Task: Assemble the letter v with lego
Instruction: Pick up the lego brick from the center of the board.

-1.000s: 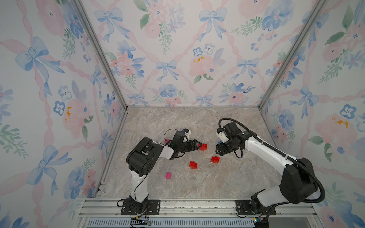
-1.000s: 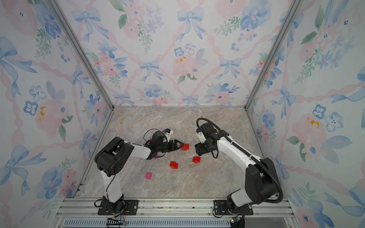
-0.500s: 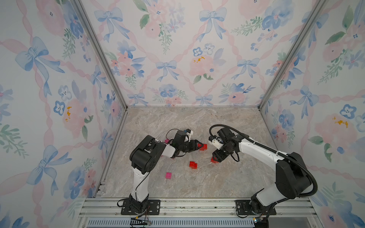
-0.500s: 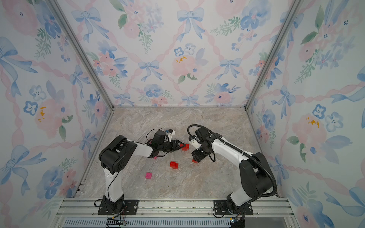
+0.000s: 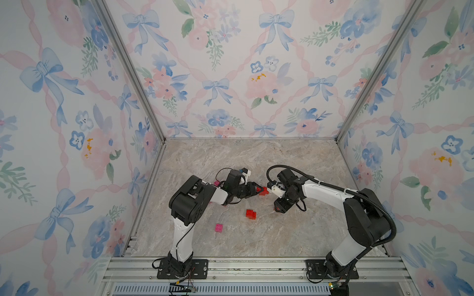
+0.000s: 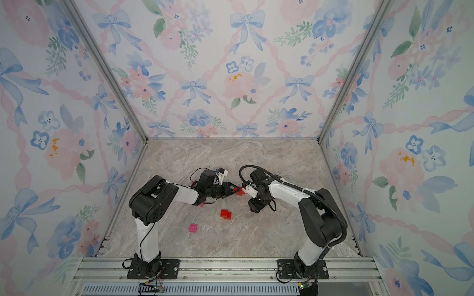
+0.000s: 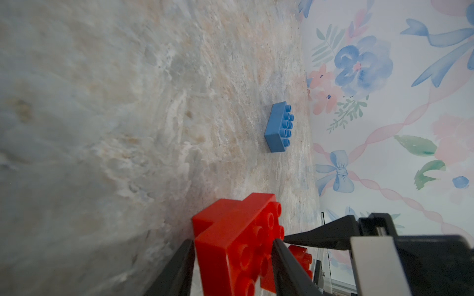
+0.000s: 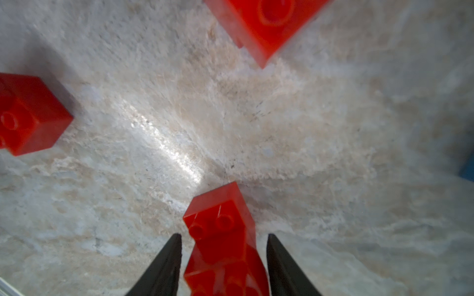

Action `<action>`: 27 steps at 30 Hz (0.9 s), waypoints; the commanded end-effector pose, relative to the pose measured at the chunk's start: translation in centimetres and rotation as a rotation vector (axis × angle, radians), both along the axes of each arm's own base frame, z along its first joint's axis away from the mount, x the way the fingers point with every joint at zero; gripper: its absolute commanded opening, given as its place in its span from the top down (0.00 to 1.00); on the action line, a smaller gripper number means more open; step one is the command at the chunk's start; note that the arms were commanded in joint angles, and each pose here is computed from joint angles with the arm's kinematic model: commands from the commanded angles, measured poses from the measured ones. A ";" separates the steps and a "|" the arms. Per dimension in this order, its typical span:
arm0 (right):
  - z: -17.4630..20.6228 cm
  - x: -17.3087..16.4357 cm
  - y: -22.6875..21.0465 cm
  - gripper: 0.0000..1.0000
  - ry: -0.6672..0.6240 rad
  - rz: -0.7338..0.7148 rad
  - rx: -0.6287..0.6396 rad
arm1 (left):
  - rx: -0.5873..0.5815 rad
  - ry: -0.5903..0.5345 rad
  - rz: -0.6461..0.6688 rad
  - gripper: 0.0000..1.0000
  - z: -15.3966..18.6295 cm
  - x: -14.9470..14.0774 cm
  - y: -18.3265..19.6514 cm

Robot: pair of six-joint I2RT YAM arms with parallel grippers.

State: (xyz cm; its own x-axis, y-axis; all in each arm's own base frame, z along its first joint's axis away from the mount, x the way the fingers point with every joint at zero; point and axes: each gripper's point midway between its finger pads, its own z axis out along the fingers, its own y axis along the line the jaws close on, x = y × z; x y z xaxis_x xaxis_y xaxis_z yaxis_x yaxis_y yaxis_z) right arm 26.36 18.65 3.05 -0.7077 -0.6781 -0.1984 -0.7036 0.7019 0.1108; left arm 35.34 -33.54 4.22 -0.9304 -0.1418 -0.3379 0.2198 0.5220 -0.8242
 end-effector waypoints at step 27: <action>0.0 0.1 0.0 0.60 -0.008 0.017 -0.044 | 0.027 0.026 0.007 0.50 -1.5 -0.5 0.6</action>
